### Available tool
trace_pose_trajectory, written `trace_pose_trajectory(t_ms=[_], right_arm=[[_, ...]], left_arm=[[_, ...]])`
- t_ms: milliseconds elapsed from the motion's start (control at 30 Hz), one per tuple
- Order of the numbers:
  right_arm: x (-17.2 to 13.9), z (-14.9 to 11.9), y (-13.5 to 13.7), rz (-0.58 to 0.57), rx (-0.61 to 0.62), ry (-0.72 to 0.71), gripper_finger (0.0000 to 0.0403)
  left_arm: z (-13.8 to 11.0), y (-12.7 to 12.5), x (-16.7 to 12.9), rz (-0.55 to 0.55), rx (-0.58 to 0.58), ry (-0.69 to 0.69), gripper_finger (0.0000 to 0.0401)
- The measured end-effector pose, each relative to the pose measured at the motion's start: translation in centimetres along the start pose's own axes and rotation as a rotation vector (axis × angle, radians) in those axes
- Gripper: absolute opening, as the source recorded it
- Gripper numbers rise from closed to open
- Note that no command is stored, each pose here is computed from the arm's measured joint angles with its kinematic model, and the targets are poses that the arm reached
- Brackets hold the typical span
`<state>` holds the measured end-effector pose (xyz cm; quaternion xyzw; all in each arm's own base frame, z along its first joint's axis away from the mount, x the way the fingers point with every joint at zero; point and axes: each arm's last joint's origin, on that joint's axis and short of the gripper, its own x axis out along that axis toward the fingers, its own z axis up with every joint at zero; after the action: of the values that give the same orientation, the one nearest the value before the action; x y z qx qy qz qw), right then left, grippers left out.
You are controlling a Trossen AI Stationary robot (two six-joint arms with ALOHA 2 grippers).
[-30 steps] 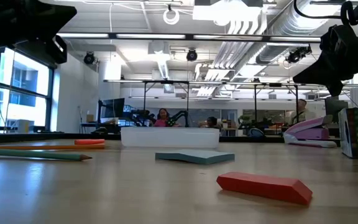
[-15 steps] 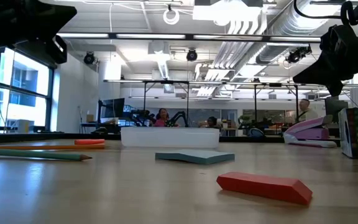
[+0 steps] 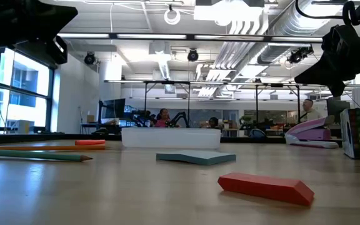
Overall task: Pack school essentials
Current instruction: Put the green scissor into the blue supply box
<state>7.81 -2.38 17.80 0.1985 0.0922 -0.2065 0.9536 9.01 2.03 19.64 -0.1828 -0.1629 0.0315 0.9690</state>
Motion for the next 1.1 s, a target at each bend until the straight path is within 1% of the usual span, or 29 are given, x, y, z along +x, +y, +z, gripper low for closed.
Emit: trace_pose_trajectory(t_ms=[200,433,833,867,933,1100], right_arm=[[0.0,0.0,0.0,-0.001,-0.001,0.0,0.0002],[-0.01,0.04,-0.08,-0.029,-0.082,-0.011,0.0002],[0.0,0.03,-0.08,-0.029,-0.078,-0.011,0.0002],[0.0,0.03,-0.08,-0.028,-0.07,-0.011,0.0002],[0.0,0.04,-0.07,-0.026,-0.012,-0.011,0.0002],[0.0,0.02,-0.04,-0.014,0.251,-0.009,0.0002]], left_arm=[[0.0,0.01,0.0,0.002,0.0,-0.001,0.0003],[0.0,0.03,0.0,0.008,-0.024,-0.004,0.0003],[0.0,0.03,0.0,0.008,-0.026,-0.003,0.0003],[0.01,0.02,0.0,0.008,-0.026,-0.004,0.0003],[0.0,0.03,0.0,0.008,-0.026,-0.004,0.0003],[0.01,0.02,0.0,0.008,-0.026,-0.004,0.0003]])
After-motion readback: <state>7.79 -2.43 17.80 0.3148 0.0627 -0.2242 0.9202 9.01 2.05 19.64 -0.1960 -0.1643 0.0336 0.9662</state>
